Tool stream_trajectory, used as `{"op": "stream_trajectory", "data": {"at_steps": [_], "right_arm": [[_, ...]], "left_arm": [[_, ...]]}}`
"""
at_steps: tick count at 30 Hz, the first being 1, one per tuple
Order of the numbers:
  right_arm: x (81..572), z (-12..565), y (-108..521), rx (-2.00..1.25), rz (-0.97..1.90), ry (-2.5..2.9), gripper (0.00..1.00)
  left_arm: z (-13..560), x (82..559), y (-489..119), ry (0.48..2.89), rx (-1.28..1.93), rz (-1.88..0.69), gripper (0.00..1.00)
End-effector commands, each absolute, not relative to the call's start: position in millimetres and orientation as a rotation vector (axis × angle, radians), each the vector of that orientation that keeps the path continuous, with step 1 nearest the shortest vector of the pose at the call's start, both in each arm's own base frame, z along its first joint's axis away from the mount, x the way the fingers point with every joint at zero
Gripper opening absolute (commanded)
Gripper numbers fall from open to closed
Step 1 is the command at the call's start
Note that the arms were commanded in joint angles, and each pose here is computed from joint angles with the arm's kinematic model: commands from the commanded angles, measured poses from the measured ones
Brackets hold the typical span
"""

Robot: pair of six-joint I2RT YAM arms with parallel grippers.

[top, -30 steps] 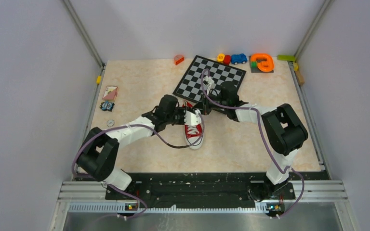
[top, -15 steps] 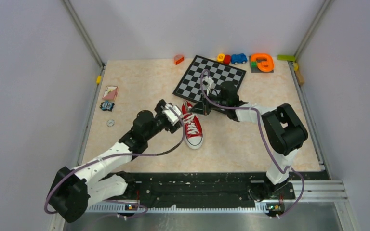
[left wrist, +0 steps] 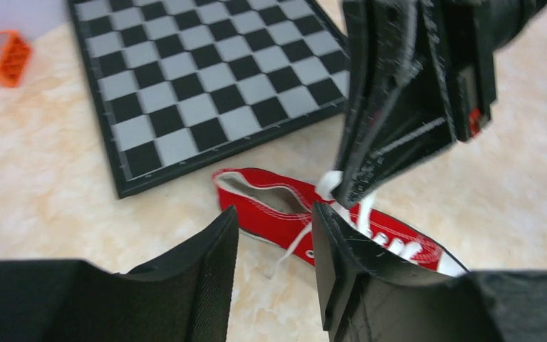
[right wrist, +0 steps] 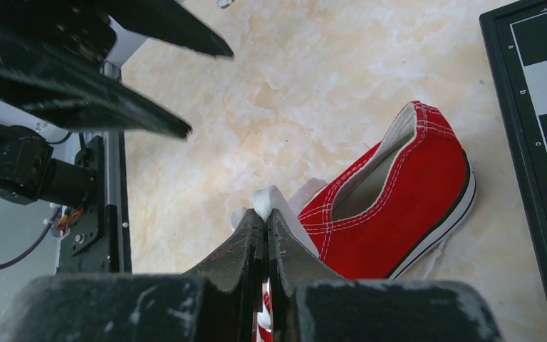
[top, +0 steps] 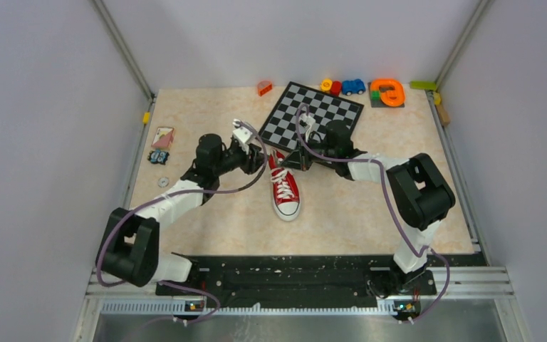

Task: Tie the shoes
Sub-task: Wrap the shoelace around the shoelace.

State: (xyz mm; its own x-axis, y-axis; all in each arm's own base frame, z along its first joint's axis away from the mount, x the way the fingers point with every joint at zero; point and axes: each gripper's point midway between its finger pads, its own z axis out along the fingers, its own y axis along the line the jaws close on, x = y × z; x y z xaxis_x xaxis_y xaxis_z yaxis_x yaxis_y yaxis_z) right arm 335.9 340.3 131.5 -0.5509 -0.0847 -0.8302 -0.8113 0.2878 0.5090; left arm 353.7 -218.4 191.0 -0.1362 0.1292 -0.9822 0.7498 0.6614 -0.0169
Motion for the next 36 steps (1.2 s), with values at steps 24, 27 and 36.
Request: {"op": "stream_trajectory", "data": {"at_steps": [24, 27, 36], "right_arm": [[329.1, 163.0, 349.1, -0.914, 1.304, 1.732, 0.0], [330.0, 163.4, 348.9, -0.914, 1.301, 1.732, 0.0], [330.5, 165.0, 349.4, -0.916, 1.301, 1.726, 0.0]], "left_arm": [[154.4, 334.4, -262.9, 1.376, 1.521, -0.923, 0.28], [152.5, 335.6, -262.6, 1.38, 1.528, -0.918, 0.28], [145.2, 334.2, -261.6, 1.405, 1.557, -0.936, 0.3]]}}
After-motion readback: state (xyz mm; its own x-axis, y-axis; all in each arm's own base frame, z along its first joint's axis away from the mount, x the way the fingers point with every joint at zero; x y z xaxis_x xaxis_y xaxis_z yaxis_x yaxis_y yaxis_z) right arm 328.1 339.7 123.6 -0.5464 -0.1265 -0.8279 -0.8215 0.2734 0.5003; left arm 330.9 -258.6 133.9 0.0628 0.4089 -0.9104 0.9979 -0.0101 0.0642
